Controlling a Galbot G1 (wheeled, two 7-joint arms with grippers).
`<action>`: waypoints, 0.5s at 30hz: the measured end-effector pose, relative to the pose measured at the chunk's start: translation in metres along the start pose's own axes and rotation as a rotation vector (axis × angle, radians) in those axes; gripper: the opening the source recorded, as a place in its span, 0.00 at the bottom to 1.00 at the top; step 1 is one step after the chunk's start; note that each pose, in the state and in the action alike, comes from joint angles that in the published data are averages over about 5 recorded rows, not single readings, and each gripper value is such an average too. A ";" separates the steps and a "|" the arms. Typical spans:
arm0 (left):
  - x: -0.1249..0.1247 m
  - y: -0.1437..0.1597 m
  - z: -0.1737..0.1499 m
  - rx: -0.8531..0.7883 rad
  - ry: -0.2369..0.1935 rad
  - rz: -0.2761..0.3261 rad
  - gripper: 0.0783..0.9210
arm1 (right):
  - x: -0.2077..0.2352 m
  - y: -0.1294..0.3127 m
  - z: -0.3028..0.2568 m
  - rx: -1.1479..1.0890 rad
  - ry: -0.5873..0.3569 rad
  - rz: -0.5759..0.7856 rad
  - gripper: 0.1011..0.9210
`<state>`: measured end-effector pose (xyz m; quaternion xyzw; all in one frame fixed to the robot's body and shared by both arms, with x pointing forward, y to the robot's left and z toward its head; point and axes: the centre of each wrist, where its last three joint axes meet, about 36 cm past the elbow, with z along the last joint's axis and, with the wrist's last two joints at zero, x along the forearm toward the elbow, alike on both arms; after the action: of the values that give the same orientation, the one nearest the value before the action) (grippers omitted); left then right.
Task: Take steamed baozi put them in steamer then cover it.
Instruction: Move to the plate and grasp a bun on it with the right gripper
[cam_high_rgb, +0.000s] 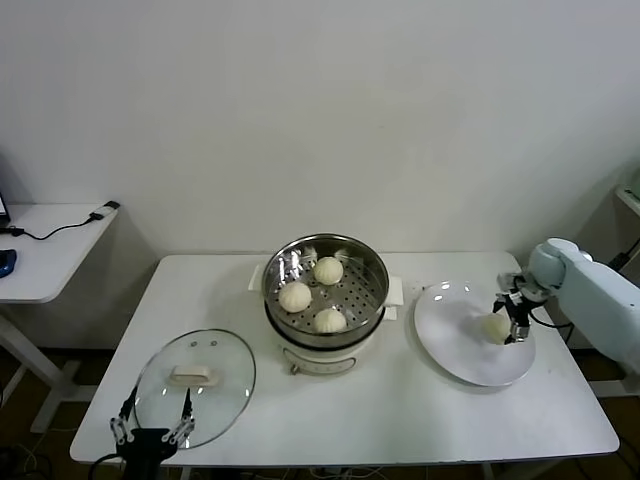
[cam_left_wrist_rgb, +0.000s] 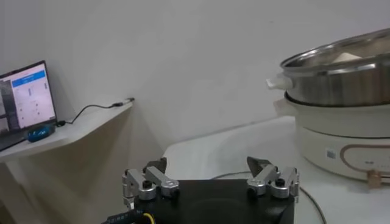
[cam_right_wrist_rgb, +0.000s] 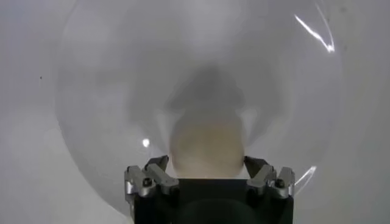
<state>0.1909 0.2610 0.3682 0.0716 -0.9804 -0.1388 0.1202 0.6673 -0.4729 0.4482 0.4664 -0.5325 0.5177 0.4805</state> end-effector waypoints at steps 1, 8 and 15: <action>0.000 0.000 0.000 0.000 0.000 0.000 0.88 | -0.001 -0.001 0.000 -0.002 -0.001 0.000 0.88; 0.000 -0.001 0.001 -0.001 0.002 0.002 0.88 | -0.001 -0.003 0.004 -0.016 -0.004 -0.003 0.79; 0.001 -0.001 0.001 -0.001 0.004 0.001 0.88 | 0.000 -0.004 0.006 -0.029 -0.011 -0.004 0.75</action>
<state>0.1901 0.2598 0.3668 0.0715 -0.9801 -0.1391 0.1223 0.6709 -0.4788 0.4491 0.4633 -0.5417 0.5062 0.4855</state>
